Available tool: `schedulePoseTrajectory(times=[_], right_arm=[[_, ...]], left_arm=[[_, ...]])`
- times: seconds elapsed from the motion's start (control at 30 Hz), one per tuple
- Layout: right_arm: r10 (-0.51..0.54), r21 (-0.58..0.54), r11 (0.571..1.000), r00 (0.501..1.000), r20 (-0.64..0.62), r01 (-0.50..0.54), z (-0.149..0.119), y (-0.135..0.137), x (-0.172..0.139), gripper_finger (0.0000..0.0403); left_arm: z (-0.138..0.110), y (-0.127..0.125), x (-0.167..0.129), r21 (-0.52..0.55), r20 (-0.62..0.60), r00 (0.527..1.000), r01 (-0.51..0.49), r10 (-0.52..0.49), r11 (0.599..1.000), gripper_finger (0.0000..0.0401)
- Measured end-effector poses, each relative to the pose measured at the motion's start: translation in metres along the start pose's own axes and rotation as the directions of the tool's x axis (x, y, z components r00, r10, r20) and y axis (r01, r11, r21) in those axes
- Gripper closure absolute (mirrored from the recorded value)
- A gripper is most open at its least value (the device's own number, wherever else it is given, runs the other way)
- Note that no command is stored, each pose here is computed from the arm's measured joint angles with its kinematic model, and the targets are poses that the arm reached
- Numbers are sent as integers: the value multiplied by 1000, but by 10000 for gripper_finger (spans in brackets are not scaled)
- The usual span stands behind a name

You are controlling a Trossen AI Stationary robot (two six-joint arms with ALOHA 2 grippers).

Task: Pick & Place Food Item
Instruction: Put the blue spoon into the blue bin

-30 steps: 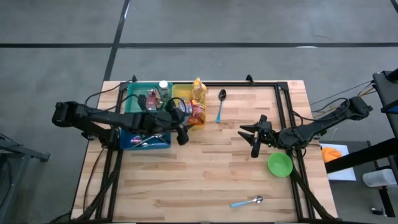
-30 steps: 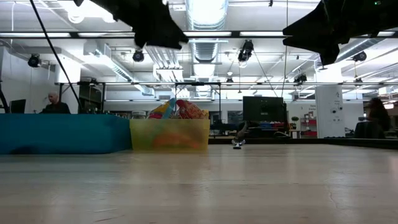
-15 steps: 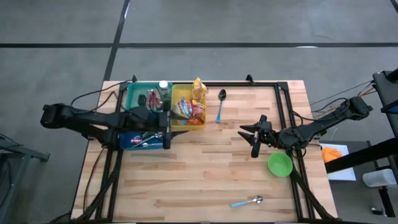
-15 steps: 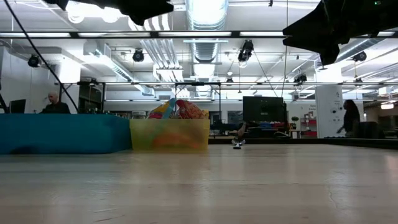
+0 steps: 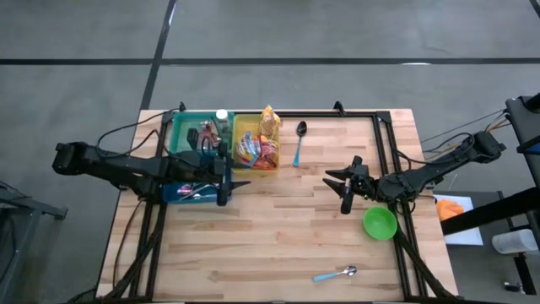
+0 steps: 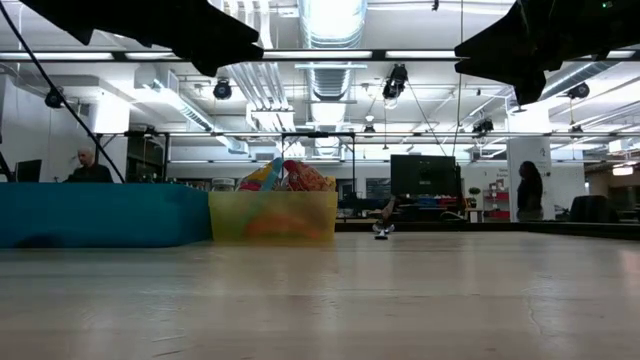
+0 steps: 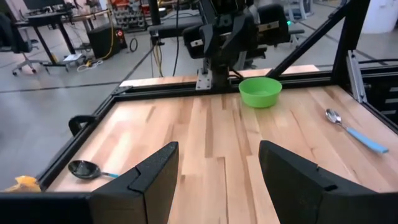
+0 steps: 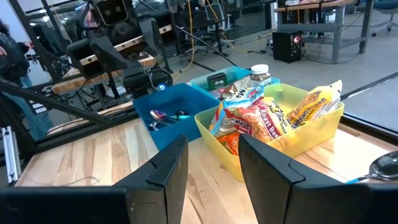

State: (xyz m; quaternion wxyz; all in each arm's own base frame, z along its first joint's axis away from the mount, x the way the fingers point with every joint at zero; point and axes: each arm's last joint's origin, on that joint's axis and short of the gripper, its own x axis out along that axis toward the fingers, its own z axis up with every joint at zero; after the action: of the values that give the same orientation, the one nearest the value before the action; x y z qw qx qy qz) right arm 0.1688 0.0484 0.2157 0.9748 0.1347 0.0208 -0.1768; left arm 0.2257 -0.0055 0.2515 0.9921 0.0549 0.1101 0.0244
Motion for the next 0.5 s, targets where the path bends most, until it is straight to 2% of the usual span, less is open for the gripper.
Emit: schedulePoseTrajectory(times=[0.17,0.5], right_arm=[[0,0,1000,1000,0,0,0,0,0,264],[0,0,1000,1000,0,0,0,0,0,264]], left_arm=[[-1,0,0,-1,-5,1000,0,0,1000,177],[-2,0,0,-77,-9,1000,0,-1,997,177]])
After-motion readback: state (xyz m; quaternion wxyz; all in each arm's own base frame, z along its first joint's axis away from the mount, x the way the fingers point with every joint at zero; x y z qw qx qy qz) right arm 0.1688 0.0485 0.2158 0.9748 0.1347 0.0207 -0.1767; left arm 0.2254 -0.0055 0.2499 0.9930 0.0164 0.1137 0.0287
